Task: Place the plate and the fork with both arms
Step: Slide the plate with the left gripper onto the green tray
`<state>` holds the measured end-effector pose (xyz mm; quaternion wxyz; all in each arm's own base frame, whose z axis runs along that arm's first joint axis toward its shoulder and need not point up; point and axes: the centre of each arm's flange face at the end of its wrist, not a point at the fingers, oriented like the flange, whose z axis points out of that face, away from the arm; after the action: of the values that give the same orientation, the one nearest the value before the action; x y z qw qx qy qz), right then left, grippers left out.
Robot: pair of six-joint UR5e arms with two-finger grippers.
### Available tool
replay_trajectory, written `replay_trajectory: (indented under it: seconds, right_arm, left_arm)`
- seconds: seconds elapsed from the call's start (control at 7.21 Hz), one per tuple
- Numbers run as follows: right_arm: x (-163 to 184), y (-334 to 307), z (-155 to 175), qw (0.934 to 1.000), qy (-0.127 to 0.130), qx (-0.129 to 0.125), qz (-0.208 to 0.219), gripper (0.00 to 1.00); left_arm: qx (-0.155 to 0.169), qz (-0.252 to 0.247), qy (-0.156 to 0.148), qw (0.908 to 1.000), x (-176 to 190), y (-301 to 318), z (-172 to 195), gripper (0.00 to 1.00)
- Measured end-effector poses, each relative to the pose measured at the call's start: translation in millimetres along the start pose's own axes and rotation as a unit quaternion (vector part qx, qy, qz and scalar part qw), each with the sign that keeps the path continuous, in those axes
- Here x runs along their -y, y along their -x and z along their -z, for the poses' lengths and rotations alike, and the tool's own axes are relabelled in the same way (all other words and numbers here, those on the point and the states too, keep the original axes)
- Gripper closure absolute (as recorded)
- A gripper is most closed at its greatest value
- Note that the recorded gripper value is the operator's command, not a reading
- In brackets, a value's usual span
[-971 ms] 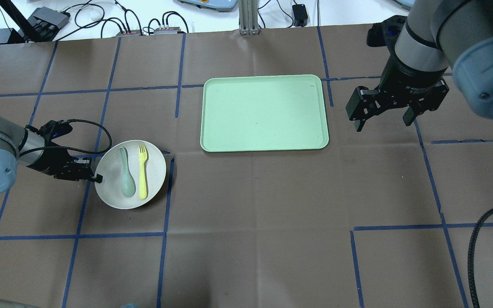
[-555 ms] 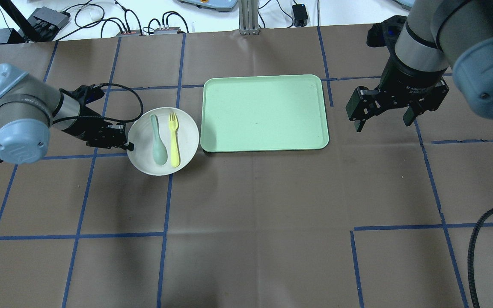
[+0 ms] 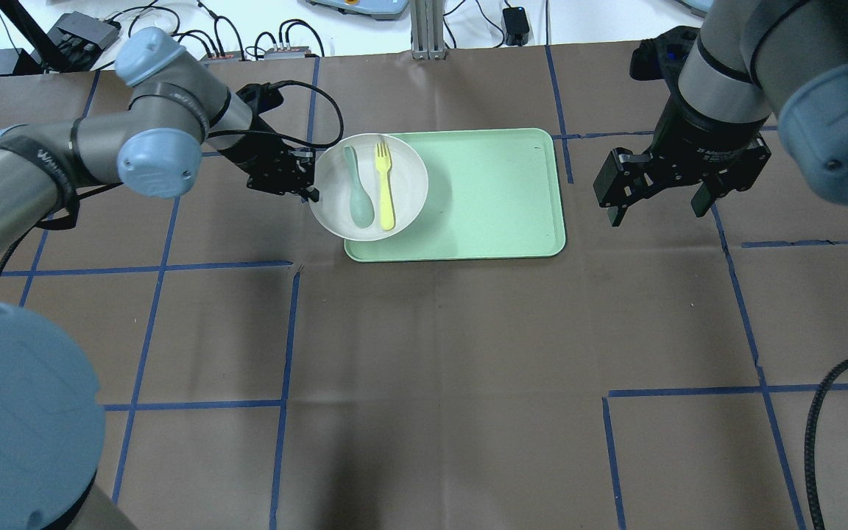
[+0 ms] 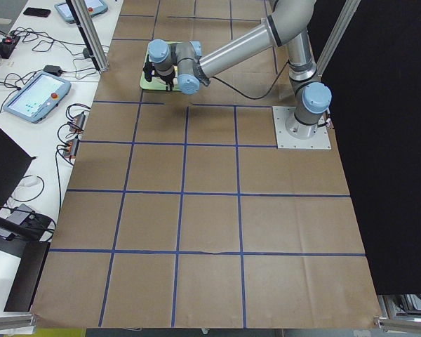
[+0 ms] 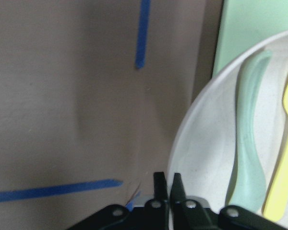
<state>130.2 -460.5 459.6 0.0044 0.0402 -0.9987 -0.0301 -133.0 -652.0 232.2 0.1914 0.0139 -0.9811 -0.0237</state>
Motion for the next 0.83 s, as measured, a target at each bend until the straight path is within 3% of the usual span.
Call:
replay_trajectory:
  seconds: [0.42, 0.83]
  right_arm:
    - [0.1, 0.1, 0.0, 1.0000, 0.000, 0.000, 0.000, 0.00]
    - [0.1, 0.0, 0.0, 1.0000, 0.000, 0.000, 0.000, 0.00]
  left_arm:
    - [0.003, -0.009, 0.014, 0.9999, 42.1, -52.6, -53.6, 1.00]
    - [0.004, -0.016, 0.017, 0.9997, 62.1, -78.1, -73.6, 0.98]
